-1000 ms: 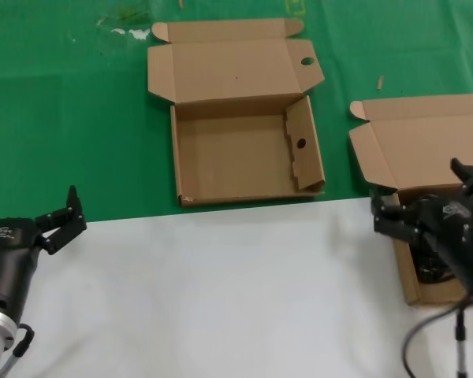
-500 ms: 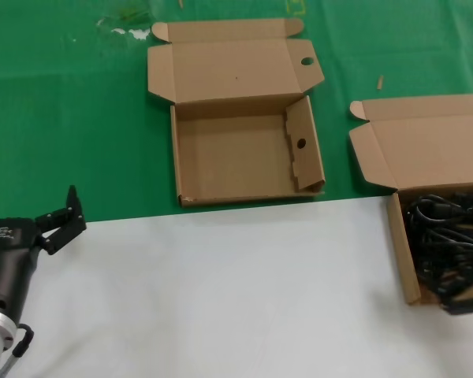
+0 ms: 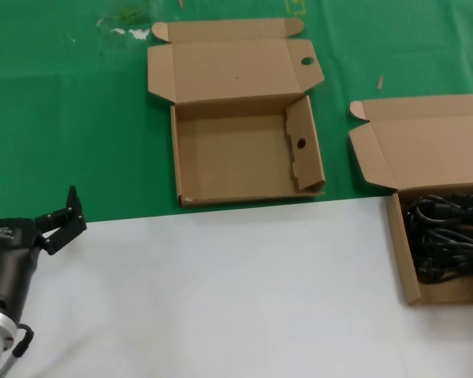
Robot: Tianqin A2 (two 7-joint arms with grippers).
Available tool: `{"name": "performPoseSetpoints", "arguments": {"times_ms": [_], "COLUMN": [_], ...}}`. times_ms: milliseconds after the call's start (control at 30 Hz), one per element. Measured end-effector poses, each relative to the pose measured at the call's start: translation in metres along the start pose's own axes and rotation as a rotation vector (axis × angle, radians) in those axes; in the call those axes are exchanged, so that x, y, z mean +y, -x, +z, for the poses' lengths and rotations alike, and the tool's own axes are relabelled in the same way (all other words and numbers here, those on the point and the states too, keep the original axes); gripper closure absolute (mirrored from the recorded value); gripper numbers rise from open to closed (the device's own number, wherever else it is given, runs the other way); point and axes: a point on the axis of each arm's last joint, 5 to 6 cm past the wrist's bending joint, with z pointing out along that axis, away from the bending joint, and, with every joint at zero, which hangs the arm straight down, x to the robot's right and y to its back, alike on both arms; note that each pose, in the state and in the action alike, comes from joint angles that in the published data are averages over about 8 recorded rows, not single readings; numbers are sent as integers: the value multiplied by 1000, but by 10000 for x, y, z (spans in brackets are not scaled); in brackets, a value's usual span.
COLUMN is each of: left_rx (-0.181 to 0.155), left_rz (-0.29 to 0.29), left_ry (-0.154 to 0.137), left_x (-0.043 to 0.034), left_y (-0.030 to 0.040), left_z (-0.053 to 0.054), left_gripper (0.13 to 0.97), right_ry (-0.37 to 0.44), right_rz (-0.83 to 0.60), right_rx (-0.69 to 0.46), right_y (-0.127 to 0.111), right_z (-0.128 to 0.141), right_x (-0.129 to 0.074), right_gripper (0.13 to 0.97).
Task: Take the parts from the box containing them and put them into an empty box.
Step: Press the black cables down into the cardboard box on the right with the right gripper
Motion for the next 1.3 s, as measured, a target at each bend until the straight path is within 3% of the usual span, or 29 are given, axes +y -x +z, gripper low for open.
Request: {"name": "performPoseSetpoints", "arguments": {"times_ms": [600,900,1167,1300], "left_rx": [0,0,0,0], "left_rz": [0,0,0,0], "left_ry": [0,0,0,0], "left_x": [0,0,0,0], "left_y": [0,0,0,0], "left_z": [0,0,0,0], "left_gripper": [132,132,132,132], "right_ry": [48,46,41,41], "right_rz": [40,40,39,39], "right_rx": [-32,-49,-58,-59], "right_y": [-94,-89,-74,-71], "right_z": [483,483,422,403], "right_x": [127,123,113,104], "right_gripper": [130,173,281,281]}}
